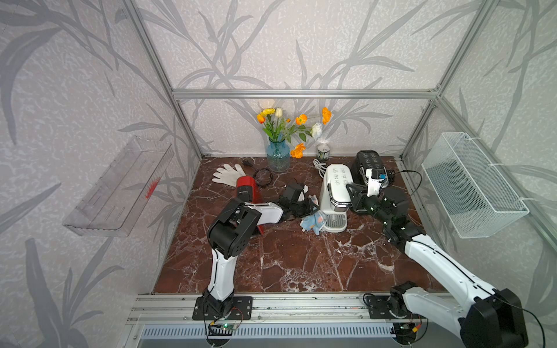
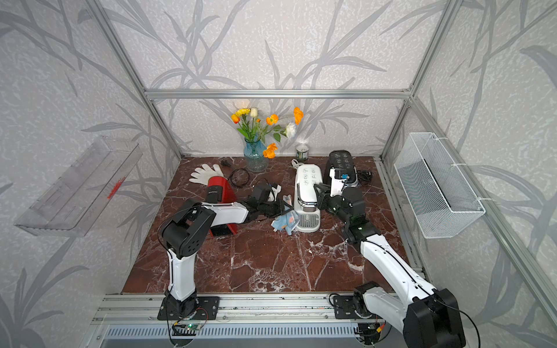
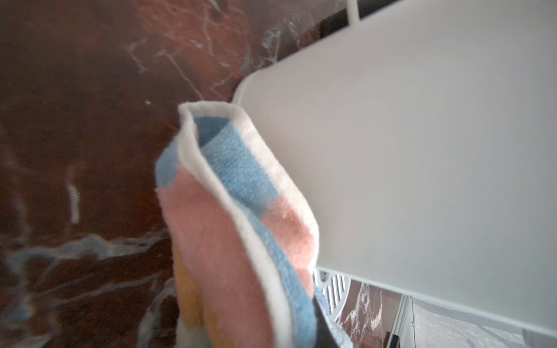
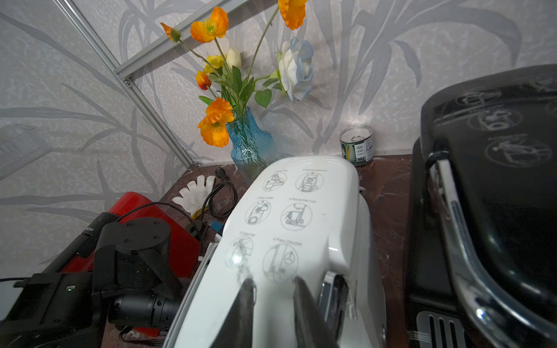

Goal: Wipe the surface of a coffee machine
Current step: Wipe the dirt from the surface of the coffee machine.

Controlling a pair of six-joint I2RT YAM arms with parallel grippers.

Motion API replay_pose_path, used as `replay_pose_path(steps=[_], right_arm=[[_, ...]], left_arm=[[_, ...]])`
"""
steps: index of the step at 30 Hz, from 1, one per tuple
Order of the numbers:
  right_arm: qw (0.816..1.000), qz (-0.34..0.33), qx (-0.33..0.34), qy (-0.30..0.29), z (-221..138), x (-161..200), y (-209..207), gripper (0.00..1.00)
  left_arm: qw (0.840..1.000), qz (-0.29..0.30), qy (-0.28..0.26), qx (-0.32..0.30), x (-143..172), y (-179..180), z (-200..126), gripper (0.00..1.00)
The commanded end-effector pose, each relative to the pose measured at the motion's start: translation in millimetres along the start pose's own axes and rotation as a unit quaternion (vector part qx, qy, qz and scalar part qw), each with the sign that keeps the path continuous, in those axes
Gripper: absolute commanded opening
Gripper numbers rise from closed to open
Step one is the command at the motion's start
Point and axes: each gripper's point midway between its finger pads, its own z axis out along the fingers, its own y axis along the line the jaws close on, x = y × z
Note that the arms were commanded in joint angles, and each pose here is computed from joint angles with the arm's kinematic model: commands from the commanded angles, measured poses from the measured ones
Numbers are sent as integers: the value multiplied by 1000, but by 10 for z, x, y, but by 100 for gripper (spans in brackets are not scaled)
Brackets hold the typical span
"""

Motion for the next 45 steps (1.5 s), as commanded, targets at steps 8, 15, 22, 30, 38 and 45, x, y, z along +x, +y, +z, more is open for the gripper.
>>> replay_pose_path(steps=[8,15,22,30,38,45], right_arm=[[994,99,27,43,-10,142,-304,25],[990,125,-29,65,68,271,-176,25],[977,172,-77,103,238,530,6,25],[973,177,-87,119,327,698,162,25],[976,172,-69,117,293,747,88,25],[979,163,-61,109,250,715,65,25]], left_arm=[[998,36,-38,-32,-207,-45,-385,0],[994,46,-94,13,-197,-270,-656,0],[994,36,-84,62,-139,-494,-572,0],[993,39,-84,69,-180,-594,-483,0],[987,-5,-74,143,-259,-871,-197,0],[996,-28,-34,76,125,-708,159,0]])
